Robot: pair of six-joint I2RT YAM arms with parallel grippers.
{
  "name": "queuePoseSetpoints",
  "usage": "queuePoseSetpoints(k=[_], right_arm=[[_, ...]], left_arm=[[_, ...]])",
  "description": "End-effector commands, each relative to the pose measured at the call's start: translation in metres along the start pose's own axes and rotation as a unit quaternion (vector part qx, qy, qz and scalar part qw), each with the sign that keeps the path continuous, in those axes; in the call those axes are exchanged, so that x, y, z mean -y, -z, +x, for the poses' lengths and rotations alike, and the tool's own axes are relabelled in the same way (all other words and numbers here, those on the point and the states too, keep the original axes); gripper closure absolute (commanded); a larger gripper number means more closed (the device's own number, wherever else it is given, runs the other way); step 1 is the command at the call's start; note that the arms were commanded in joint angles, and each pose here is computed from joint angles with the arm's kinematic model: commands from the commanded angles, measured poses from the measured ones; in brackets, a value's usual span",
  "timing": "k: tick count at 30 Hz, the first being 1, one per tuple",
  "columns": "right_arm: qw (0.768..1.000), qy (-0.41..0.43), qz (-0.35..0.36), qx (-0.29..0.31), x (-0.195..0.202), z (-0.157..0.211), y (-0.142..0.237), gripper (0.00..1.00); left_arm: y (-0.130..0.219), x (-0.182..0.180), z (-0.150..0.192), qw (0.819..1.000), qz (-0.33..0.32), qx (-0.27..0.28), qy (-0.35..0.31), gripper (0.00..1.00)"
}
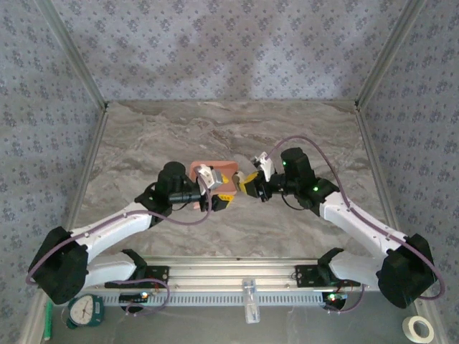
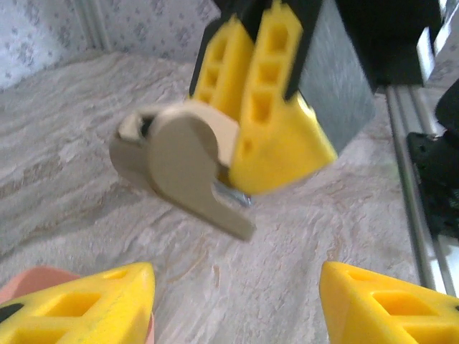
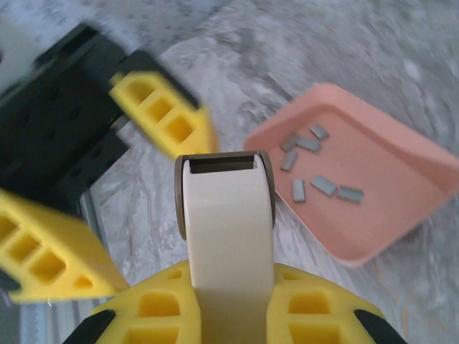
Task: Load the staples into the stapler
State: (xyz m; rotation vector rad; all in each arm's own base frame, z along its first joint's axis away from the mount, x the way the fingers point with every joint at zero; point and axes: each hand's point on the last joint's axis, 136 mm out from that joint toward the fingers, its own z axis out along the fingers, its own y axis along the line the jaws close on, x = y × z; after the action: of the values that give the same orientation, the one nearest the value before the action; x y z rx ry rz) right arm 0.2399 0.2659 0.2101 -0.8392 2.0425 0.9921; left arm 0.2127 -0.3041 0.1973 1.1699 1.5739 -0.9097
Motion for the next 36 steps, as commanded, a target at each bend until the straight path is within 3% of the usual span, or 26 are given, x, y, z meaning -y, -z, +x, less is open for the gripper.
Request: queuePoseSetpoints(k=[1,8,17,25,36], right_arm=[[0.990,-0.133,0.048,-0.012,0.014,-0.006,0.003,0.90],[0.981,-0.190,0.027,-0.018,0.011,-0.001,-0.005,0.93],[0.981,-0.194,0.012,-0.027,0.004,0.001,-0.006,0.93],[0.981,-0.191,0.006,-0.040,0.000,0.007,-0.002,0.93],[0.976,-0.203,0.010,-0.080,-0.007,0.032,0.014,0.93]], left_arm=[[-0.005,-0.014,-0.001,0.999,-0.047,0.016,0.012,0.38],[-0.020,-0.014,0.004,0.998,-0.031,0.032,0.040,0.38],[-0.035,-0.015,-0.001,0.997,-0.016,0.050,0.056,0.36],[-0.033,-0.024,-0.002,0.996,-0.043,0.051,0.056,0.37],[-0.007,-0.069,0.011,0.981,-0.187,0.024,0.049,0.38]])
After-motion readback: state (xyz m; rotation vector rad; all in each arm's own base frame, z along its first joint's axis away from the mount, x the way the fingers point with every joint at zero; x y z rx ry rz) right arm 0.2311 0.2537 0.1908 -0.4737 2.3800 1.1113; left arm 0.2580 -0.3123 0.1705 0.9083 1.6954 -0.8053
